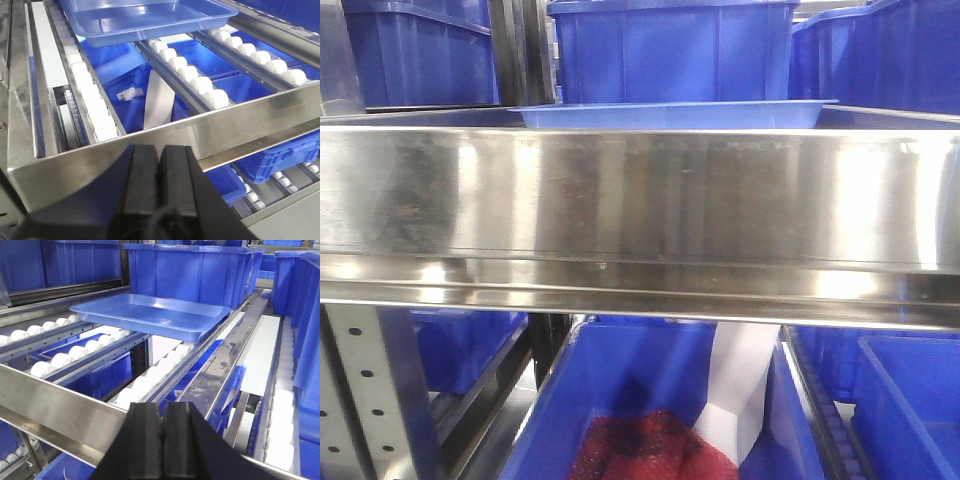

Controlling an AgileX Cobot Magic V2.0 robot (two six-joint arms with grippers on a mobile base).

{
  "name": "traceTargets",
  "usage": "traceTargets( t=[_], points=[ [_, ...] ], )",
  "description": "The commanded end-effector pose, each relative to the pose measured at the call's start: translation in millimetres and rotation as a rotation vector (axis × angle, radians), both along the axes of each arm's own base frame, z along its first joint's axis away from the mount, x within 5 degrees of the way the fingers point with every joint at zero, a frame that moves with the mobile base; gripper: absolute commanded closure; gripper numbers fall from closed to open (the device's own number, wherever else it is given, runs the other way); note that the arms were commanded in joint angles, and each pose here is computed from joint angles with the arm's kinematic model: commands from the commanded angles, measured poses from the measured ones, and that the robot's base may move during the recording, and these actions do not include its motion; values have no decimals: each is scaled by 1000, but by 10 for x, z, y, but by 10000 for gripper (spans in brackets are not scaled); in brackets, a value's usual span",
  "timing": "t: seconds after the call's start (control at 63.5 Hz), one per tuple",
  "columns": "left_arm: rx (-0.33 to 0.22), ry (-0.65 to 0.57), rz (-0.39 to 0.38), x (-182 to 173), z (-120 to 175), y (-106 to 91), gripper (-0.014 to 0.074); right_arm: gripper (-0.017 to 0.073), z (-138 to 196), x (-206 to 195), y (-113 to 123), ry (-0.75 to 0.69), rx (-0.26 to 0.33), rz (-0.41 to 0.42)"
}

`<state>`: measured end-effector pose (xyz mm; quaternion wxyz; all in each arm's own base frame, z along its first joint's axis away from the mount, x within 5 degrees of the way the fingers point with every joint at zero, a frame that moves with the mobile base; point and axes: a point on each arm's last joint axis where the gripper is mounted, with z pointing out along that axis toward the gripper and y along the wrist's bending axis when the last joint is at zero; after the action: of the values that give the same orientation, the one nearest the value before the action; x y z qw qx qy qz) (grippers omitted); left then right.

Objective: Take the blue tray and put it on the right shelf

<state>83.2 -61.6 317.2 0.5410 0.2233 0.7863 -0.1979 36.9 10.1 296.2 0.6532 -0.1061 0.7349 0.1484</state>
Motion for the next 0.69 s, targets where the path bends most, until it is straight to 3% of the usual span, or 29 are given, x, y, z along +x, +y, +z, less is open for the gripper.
traceTargets(
  t=[0.0,0.236,0.331,0.378,0.536,0.678],
  points=[
    [-61,-90,-19,11,162,-29,641,542,162,-5,3,-110,12,9],
    [-63,-92,-17,-1,166,-16,641,542,162,-5,3,-110,12,9],
    [-154,-82,20,-77,195,67,641,542,162,-4,3,-110,12,7],
    [-196,-80,57,-122,166,130,641,542,162,-4,3,-110,12,7],
    [-154,-243,205,-271,-71,363,641,542,162,-4,3,-110,12,7],
    [-200,-280,385,-392,-458,494,641,542,162,-4,3,-110,12,7]
  ],
)
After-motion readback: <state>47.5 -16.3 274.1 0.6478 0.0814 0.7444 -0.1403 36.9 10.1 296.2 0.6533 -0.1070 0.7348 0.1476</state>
